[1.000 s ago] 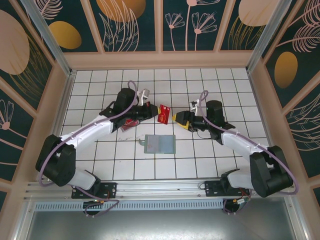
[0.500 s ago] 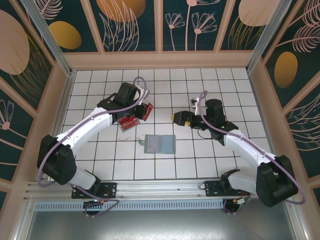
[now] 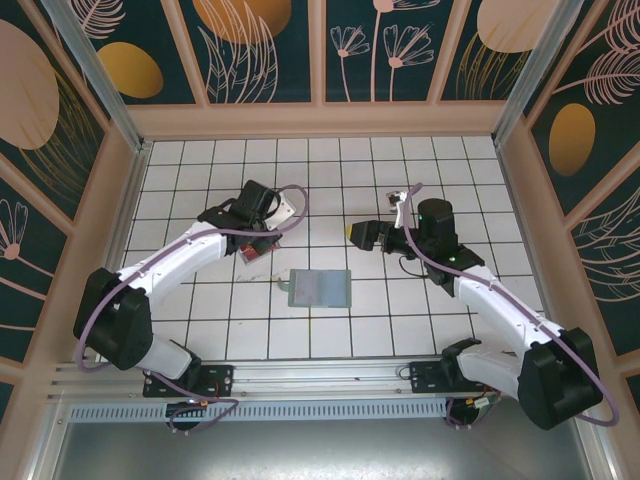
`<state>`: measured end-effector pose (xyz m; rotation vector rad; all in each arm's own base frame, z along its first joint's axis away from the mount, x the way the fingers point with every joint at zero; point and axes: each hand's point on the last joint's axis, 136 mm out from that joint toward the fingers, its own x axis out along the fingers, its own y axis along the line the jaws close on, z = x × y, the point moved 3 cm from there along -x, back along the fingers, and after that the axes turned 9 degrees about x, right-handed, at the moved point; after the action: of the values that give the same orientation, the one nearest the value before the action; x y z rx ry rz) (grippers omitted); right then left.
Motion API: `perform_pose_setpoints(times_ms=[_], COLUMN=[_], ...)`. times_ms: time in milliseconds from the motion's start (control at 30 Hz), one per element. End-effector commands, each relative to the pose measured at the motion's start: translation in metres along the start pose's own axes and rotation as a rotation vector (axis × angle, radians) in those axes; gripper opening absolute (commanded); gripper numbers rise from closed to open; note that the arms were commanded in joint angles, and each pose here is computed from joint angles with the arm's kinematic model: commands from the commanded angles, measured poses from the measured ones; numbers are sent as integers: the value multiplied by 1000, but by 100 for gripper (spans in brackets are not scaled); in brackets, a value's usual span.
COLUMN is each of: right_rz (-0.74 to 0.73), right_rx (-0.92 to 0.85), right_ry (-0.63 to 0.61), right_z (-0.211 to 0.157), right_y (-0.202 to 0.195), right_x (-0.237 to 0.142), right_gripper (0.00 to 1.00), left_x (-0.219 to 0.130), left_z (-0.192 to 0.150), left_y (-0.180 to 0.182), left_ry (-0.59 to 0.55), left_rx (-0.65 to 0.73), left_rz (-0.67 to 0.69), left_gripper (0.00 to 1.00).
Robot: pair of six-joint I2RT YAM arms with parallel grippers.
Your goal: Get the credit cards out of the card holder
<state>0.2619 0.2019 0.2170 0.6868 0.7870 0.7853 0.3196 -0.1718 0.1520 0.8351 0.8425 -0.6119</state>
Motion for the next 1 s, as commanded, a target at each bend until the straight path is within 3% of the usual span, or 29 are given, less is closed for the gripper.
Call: perform_pose_setpoints(times_ms=[0,967], right_rz=[1,-12], right_rx=[-23,30], right_ry=[0,35], right_z=[-1,-10], right_y=[-1,-8], right_x=[3,5], right_gripper=[99,99], left_x=[-1,31], left_z=[-10,-32], left_y=[6,-9], left_ry=[26,65], left_rx=[87,96], left_rz=[57,58], left_gripper=[0,0])
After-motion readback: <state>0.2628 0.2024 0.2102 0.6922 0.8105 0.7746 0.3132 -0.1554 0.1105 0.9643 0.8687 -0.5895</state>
